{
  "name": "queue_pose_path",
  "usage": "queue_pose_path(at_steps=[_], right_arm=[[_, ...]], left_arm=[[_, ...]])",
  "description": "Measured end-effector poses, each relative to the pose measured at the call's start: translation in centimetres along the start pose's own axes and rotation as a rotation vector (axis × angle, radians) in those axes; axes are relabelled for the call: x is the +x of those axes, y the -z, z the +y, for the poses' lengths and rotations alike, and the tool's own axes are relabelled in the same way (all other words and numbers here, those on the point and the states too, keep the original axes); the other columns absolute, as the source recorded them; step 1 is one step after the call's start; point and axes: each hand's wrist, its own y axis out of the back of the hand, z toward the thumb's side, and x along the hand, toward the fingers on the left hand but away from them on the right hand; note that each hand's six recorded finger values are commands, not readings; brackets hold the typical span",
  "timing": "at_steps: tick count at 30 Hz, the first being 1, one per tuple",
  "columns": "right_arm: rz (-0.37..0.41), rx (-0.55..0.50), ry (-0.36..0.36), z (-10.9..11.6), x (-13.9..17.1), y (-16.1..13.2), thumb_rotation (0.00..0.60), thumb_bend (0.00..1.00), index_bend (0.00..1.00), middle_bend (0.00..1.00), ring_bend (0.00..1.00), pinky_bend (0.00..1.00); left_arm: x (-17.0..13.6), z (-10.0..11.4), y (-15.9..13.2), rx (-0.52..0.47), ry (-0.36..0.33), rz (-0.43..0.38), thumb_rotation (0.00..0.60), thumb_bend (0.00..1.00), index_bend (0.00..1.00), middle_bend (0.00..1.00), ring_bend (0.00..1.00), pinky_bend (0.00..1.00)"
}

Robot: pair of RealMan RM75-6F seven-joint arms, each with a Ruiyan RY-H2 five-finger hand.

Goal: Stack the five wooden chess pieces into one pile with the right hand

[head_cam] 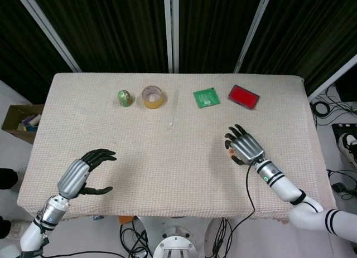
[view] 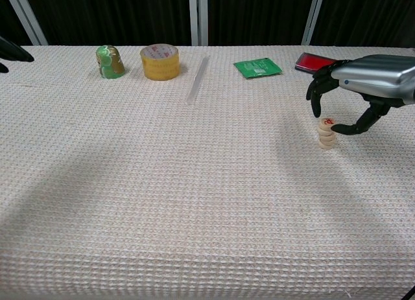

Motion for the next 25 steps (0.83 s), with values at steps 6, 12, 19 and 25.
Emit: queue_pose_path(at_steps=[6, 12, 19, 25], right_arm=[[-0.068, -0.042, 0.107, 2.2, 2.2, 2.1, 0.600, 0.31, 0.29, 0.21, 0.03, 0.10], [-0.230, -0.106, 0.255, 3.8, 7.2, 6.3, 0.600, 0.32, 0.20, 0.17, 0.03, 0.12], [-0.404, -0.241, 0.356, 2.8, 15.4, 10.4, 0.600, 0.32, 0.11, 0.09, 0.00, 0.05], [-0.458, -0.303, 0.382, 0.4, 20.5, 11.1, 0.600, 0.32, 0.11, 0.09, 0.00, 0.04]], left_arm=[[-0.3, 0.6, 1.0, 0.054, -0.024, 0.039, 0.600, 0.00, 0.27, 0.20, 0.17, 0.23], [-1.4, 2.3, 3.9, 0.252, -0.075, 0.177, 0.600, 0.00, 0.27, 0.20, 0.17, 0.23], [-5.8, 5.7, 9.1, 0.489, -0.125, 0.475, 0.600, 0.00, 0.27, 0.20, 0.17, 0.22], [-10.1, 6.7, 10.6, 0.553, -0.166, 0.621, 0.600, 0.00, 0.27, 0.20, 0.17, 0.21]])
